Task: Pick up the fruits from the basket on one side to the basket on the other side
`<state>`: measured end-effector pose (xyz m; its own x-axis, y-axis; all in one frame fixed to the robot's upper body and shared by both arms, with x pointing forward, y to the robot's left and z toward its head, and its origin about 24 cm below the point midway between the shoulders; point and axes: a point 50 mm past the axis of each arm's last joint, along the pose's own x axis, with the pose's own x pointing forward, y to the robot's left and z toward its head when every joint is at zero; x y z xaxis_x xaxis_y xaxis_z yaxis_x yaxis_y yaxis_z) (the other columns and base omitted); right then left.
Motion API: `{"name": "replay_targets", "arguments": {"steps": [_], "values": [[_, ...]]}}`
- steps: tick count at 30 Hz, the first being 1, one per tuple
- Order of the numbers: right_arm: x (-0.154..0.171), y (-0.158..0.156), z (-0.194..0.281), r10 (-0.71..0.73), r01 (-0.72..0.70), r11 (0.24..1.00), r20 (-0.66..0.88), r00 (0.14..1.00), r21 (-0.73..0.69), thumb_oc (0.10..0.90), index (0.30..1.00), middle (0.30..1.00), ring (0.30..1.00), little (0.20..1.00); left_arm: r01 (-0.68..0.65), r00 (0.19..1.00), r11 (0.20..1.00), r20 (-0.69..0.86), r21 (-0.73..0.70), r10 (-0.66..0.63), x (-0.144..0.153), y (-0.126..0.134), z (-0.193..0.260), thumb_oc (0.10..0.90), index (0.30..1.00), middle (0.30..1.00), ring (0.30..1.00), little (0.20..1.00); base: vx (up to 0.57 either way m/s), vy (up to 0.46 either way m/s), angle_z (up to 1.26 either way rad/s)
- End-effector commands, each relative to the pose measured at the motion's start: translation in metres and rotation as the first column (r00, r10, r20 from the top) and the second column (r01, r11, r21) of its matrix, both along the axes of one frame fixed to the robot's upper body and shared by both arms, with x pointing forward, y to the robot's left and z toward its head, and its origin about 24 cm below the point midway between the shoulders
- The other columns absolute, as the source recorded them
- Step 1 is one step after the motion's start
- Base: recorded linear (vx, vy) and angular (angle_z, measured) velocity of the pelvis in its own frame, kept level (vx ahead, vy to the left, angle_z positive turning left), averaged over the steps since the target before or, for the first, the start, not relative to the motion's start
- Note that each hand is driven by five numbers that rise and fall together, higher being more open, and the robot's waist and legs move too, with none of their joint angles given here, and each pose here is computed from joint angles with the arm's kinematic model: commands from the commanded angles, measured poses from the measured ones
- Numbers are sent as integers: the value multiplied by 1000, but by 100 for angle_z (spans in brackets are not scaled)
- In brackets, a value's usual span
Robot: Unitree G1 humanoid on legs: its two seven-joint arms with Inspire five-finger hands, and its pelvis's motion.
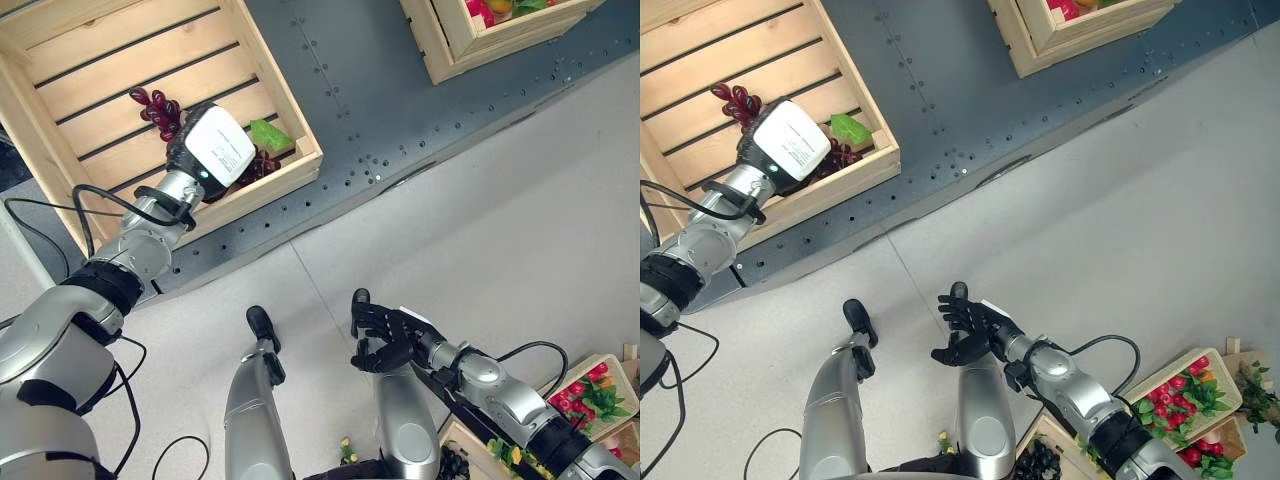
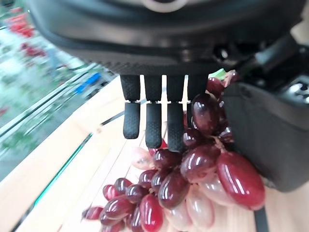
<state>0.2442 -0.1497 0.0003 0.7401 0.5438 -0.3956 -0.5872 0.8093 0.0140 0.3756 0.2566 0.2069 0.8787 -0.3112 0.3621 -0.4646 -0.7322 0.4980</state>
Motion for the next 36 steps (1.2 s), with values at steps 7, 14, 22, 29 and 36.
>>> {"name": "replay_targets", "arguments": {"steps": [7,14,22,29,36], "values": [[-9,-10,19,-104,93,993,151,983,78,800,900,900,900,900,317,832,855,553,-411,-42,-31,32,37,400,300,300,300,300,-2,-2,-1],[-11,-18,23,-156,143,987,206,966,76,800,900,900,900,900,521,676,751,733,-404,-75,-56,33,36,400,300,300,300,300,-11,-26,11],[-16,-28,38,-225,198,973,317,921,115,800,900,900,900,900,745,501,544,862,-385,-76,-87,25,19,400,300,300,300,300,25,-52,9],[-12,-33,80,-260,190,964,510,820,187,800,900,900,900,900,873,471,215,872,-438,-133,-113,-7,-1,400,300,300,300,300,44,-53,10],[-4,-36,123,-261,85,951,629,733,296,800,900,900,900,900,834,523,-90,832,-544,-184,-121,-26,-5,400,300,300,300,300,40,-37,3]]}}
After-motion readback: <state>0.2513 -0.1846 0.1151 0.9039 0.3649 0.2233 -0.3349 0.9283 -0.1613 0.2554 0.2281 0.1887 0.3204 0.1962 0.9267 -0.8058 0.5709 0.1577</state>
